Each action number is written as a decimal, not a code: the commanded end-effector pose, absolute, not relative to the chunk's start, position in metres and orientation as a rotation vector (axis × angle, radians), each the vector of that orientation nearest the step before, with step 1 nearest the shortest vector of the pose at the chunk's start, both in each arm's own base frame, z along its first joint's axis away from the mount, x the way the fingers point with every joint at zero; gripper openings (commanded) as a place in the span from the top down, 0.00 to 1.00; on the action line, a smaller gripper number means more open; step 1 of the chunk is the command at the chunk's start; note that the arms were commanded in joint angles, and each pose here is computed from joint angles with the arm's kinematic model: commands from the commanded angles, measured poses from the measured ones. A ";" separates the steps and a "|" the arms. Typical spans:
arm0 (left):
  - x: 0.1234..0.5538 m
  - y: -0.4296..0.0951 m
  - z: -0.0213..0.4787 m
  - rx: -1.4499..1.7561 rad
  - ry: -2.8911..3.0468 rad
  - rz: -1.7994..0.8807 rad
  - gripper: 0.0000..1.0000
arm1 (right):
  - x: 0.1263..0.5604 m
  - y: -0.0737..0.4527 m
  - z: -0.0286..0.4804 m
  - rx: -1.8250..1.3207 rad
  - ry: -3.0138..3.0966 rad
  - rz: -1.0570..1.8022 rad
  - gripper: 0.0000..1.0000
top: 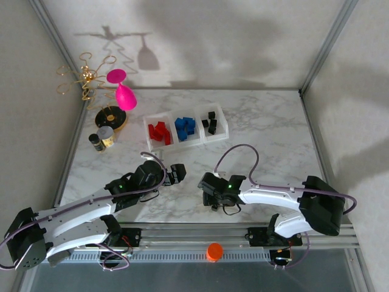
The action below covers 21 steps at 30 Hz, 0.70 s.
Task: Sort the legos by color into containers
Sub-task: Pick up the lego from the bottom-center of the table.
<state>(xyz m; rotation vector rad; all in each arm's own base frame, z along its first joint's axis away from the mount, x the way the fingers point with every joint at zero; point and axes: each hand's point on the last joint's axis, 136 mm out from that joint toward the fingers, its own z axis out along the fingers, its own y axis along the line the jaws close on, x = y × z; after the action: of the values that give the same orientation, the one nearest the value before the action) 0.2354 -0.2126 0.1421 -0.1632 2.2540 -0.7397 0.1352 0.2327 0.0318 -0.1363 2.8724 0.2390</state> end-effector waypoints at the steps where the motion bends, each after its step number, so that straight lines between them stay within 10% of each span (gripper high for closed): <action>1: 0.236 -0.212 0.139 -0.178 2.257 -0.725 0.00 | 0.126 0.232 0.018 -0.119 2.906 0.222 0.38; 21: 0.236 -0.211 0.145 -0.159 2.250 -0.719 0.00 | 0.141 0.238 0.034 -0.153 2.831 0.186 0.81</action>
<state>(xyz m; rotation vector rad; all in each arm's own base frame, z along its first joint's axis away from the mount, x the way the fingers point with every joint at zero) 0.2356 -0.2128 0.1381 -0.1647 2.2660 -0.7294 0.1318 0.2338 0.0205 -0.1278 2.8893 0.2110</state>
